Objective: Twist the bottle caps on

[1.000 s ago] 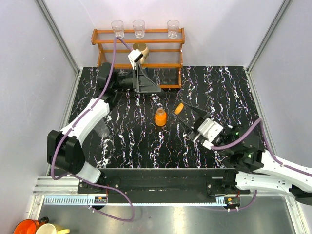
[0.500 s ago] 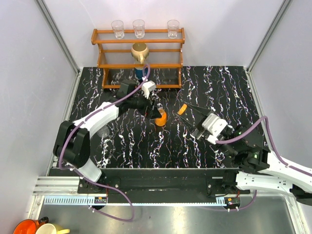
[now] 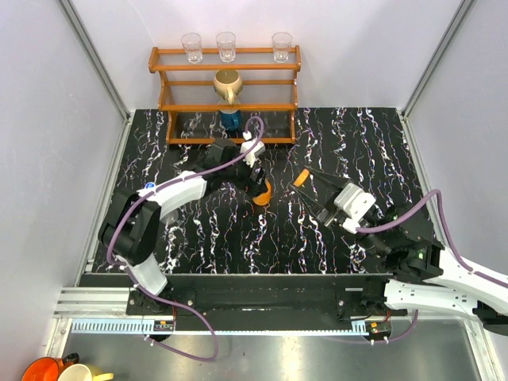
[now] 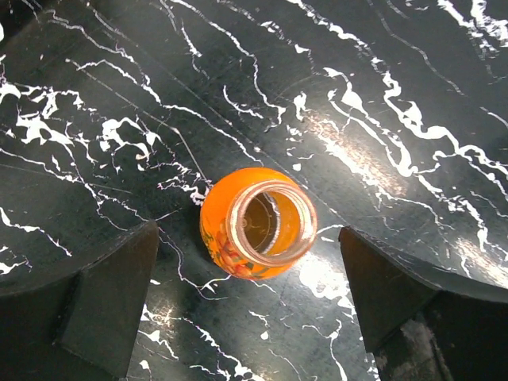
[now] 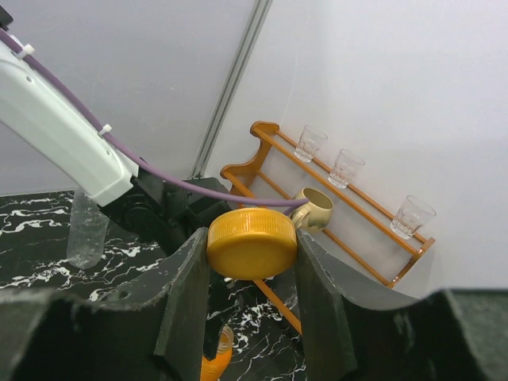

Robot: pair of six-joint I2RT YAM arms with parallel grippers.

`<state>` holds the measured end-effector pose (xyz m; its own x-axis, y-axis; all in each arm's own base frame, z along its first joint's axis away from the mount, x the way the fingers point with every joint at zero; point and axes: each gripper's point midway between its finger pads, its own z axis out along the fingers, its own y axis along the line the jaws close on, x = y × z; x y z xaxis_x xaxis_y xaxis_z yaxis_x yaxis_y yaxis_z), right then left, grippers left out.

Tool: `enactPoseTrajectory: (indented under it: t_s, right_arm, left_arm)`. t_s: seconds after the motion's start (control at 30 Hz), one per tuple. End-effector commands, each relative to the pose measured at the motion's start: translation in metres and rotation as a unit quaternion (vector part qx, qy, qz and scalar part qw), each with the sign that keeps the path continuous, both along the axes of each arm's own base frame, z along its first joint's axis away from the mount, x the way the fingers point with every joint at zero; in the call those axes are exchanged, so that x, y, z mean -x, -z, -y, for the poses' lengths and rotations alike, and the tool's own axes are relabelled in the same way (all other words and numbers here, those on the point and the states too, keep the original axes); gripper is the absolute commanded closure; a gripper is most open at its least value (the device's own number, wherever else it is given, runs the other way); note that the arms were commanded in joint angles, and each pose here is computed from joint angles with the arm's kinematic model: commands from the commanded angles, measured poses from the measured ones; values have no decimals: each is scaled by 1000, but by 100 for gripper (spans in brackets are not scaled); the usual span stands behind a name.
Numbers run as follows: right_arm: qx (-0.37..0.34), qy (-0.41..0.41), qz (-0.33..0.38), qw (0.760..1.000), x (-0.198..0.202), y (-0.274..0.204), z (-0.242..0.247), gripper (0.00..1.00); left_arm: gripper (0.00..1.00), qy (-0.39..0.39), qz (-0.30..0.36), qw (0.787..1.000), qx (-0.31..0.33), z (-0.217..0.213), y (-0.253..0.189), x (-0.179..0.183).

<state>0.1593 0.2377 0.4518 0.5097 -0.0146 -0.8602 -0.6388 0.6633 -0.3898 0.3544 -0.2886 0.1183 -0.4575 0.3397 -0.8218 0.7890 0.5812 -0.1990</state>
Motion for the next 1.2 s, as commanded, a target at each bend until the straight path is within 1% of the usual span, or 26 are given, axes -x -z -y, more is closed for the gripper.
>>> enactPoseTrajectory:
  t_s: [0.0, 0.13, 0.23, 0.27, 0.47, 0.5, 0.7, 0.73, 0.8, 0.87, 0.9, 0.93, 0.97, 1.0, 1.03, 1.1, 1.13, 1.17]
  right_arm:
    - [-29, 10, -5, 1000, 1, -14, 13, 55]
    - [-31, 13, -7, 999, 1, -12, 15, 55]
    - [-32, 13, -12, 999, 1, -10, 15, 55]
    - [-33, 12, -14, 999, 1, -10, 15, 55]
    - [-34, 13, -24, 999, 1, -6, 17, 55]
    - [-33, 13, -27, 999, 1, -5, 17, 55]
    - [-36, 14, -32, 999, 1, -6, 20, 56]
    - [-37, 14, -33, 999, 1, -7, 21, 56]
    - [-38, 16, -35, 999, 1, -7, 23, 57]
    - [-39, 17, -37, 998, 1, -6, 24, 57]
    - [-41, 17, -38, 998, 1, -7, 25, 57]
    - [-41, 17, -39, 998, 1, -7, 25, 57]
    - [-44, 16, -42, 998, 2, -7, 25, 57]
    - [-44, 16, -43, 998, 2, -7, 25, 57]
    - [-47, 15, -45, 998, 2, -8, 25, 57]
    - [-49, 14, -49, 997, 2, -8, 25, 57]
    - [-53, 13, -49, 997, 3, -9, 26, 57]
    - [-52, 14, -51, 997, 2, -8, 26, 57]
  left_arm:
    - [1, -18, 49, 999, 6, 9, -12, -25]
    - [1, -12, 46, 999, 10, 15, -8, -26]
    - [12, -11, 43, 999, 15, 20, -8, -28]
    - [21, -11, 42, 999, 14, 21, -7, -29]
    - [35, -7, 48, 999, 14, 31, -10, -29]
    - [41, -5, 50, 999, 12, 32, -12, -29]
    - [54, -1, 48, 999, -25, 34, -4, -25]
    - [58, -1, 49, 998, -32, 33, -2, -24]
    - [61, 0, 44, 998, -42, 32, 2, -19]
    - [66, 2, 50, 997, -53, 32, 1, -15]
    - [70, 2, 53, 997, -60, 32, 1, -15]
    - [77, 10, 51, 995, -84, 31, 6, -9]
    - [80, 10, 64, 994, -94, 35, -3, -12]
    - [82, 23, 75, 990, -117, 37, -4, -10]
    - [83, 34, 60, 986, -151, 35, 3, 3]
    - [85, 63, 55, 980, -182, 48, 2, 7]
    - [85, 92, 25, 973, -212, 49, 13, 28]
    - [87, 108, 16, 969, -223, 58, 18, 30]
